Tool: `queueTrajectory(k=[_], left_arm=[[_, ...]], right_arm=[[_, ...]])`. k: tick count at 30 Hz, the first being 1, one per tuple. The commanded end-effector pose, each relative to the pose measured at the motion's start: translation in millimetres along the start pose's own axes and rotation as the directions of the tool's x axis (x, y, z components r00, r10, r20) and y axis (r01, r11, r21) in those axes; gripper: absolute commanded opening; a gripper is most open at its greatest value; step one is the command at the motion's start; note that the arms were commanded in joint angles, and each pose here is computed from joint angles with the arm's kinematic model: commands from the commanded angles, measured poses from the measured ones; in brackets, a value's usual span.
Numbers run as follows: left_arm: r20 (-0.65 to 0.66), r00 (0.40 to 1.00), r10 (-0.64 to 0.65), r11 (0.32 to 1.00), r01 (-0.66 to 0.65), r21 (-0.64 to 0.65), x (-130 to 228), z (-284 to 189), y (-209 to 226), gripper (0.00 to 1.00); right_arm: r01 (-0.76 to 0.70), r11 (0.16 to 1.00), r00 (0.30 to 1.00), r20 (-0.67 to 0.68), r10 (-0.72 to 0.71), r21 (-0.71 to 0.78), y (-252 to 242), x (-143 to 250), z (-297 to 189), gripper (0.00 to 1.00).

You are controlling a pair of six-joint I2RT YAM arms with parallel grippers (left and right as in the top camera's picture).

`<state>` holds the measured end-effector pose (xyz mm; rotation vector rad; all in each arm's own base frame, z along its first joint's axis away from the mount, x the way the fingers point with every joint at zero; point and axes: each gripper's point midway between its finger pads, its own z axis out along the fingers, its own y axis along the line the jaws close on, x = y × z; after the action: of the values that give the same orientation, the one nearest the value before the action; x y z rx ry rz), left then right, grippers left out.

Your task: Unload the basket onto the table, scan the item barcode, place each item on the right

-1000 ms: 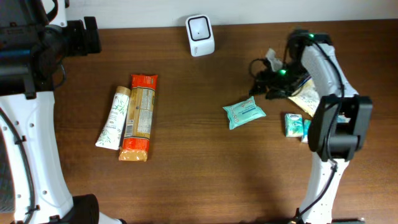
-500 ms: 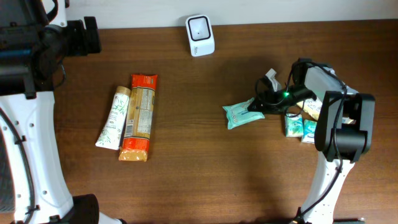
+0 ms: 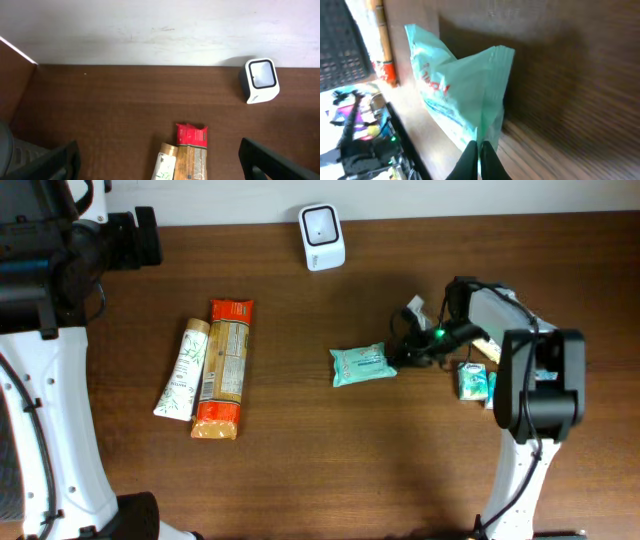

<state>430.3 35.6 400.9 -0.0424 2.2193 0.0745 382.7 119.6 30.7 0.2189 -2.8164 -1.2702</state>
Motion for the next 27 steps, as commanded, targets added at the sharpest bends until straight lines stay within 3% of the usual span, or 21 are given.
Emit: queueTrajectory(k=[1,5,7,8,10,15,22,24,26,27], left_arm=[[0.017,1.000,0.012,1.000,-0.012,-0.004,-3.8,-6.2,1.0,0.99],[0.017,1.000,0.012,1.000,-0.012,-0.004,-3.8,-6.2,1.0,0.99],[0.017,1.000,0.012,1.000,-0.012,-0.004,-3.8,-6.2,1.0,0.99],[0.017,1.000,0.012,1.000,-0.012,-0.004,-3.8,-6.2,1.0,0.99],[0.017,1.000,0.012,1.000,-0.012,-0.004,-3.8,-6.2,1.0,0.99],[0.017,1.000,0.012,1.000,-0.012,-0.004,-3.8,-6.2,1.0,0.99],[0.017,1.000,0.012,1.000,-0.012,-0.004,-3.8,-6.2,1.0,0.99],[0.017,1.000,0.012,1.000,-0.012,-0.004,-3.8,-6.2,1.0,0.99],[0.017,1.000,0.012,1.000,-0.012,-0.004,-3.8,-6.2,1.0,0.99],[0.017,1.000,0.012,1.000,-0.012,-0.004,-3.8,-6.2,1.0,0.99]], right_arm=[[0.045,0.969,0.988,0.133,-0.079,0.244,48.2,-22.6,-57.2,0.04],[-0.019,0.849,0.965,0.232,-0.123,0.528,78.2,-19.4,-87.3,0.04],[-0.069,0.852,0.968,0.241,-0.069,0.520,78.5,-18.4,-76.2,0.45],[-0.074,0.869,0.975,0.218,-0.040,0.488,74.6,-17.4,-64.6,0.57],[-0.081,0.898,0.987,0.161,0.012,0.431,63.2,-16.4,-41.5,0.63],[-0.071,0.943,0.997,-0.003,0.076,0.325,25.9,-10.7,19.7,0.58],[-0.083,0.941,0.995,-0.027,0.098,0.327,0.7,-13.7,43.0,0.47],[-0.089,0.942,0.994,-0.035,0.106,0.323,-2.9,-12.8,47.0,0.35],[-0.094,0.950,0.993,-0.045,0.112,0.297,-2.6,-12.2,53.5,0.09],[-0.090,0.952,0.993,-0.043,0.107,0.293,-2.1,-13.3,55.0,0.04]])
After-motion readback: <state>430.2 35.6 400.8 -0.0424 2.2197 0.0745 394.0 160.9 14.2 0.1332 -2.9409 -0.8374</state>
